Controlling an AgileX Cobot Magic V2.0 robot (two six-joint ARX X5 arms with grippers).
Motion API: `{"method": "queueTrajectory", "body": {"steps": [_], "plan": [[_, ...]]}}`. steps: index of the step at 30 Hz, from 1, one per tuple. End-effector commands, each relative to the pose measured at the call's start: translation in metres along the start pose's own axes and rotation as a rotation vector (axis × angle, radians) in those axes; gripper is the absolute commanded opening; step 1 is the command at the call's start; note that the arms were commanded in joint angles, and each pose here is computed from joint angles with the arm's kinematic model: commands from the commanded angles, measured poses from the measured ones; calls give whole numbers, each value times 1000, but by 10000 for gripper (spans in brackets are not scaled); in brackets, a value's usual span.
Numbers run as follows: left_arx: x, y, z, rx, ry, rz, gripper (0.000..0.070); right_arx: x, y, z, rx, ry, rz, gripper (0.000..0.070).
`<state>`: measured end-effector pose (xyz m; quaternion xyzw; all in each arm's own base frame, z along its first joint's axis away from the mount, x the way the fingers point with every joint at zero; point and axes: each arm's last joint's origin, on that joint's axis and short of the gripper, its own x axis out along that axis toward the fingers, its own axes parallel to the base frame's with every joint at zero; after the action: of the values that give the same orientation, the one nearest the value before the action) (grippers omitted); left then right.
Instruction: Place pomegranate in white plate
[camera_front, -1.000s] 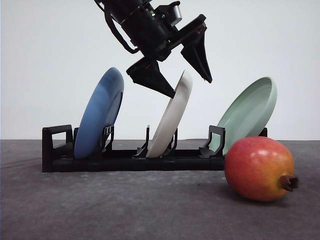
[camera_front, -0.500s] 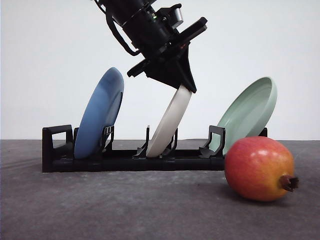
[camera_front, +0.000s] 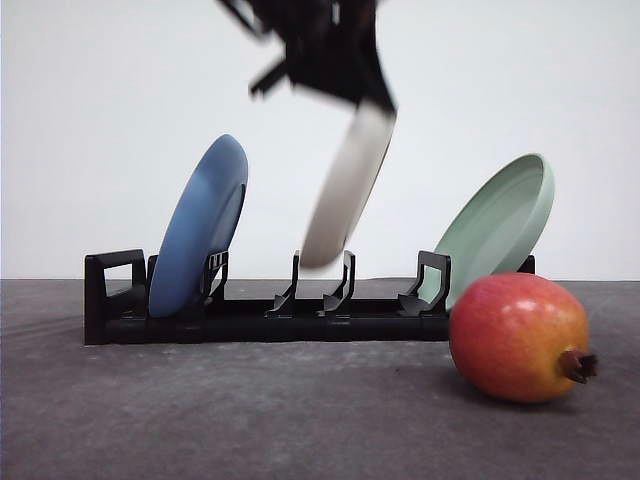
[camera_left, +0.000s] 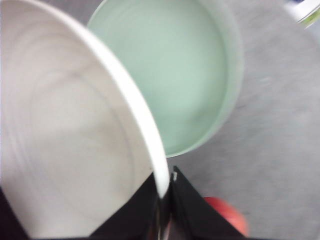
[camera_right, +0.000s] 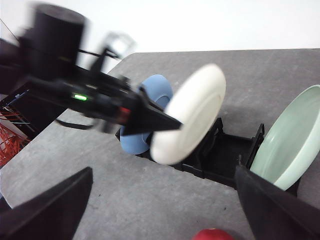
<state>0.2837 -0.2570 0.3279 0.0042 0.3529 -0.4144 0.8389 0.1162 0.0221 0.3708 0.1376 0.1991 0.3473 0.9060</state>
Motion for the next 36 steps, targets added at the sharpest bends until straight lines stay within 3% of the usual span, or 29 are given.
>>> {"method": "queueTrajectory", "body": {"steps": [1,7,12,17,22,27,36], "plan": [[-21,-17,11,24,-56,-34,0,-2,3,5,-7,-15,6,580],[-80,-54,2,88,-37,-69,1,-2,3,5,-7,-15,6,581],[-112,-88,-22,186,54,14,1,-2,3,5,-6,-15,6,580],[-118,-123,-48,307,132,116,1,-2,3,5,-5,-14,6,580],[-103,-149,-80,413,200,179,1,-2,3,4,4,-4,5,580],[-73,-152,-115,453,300,240,1,-2,2,2,16,10,2,581],[-8,-136,-174,486,465,305,1,-2,2,1,19,14,1,580]]}}
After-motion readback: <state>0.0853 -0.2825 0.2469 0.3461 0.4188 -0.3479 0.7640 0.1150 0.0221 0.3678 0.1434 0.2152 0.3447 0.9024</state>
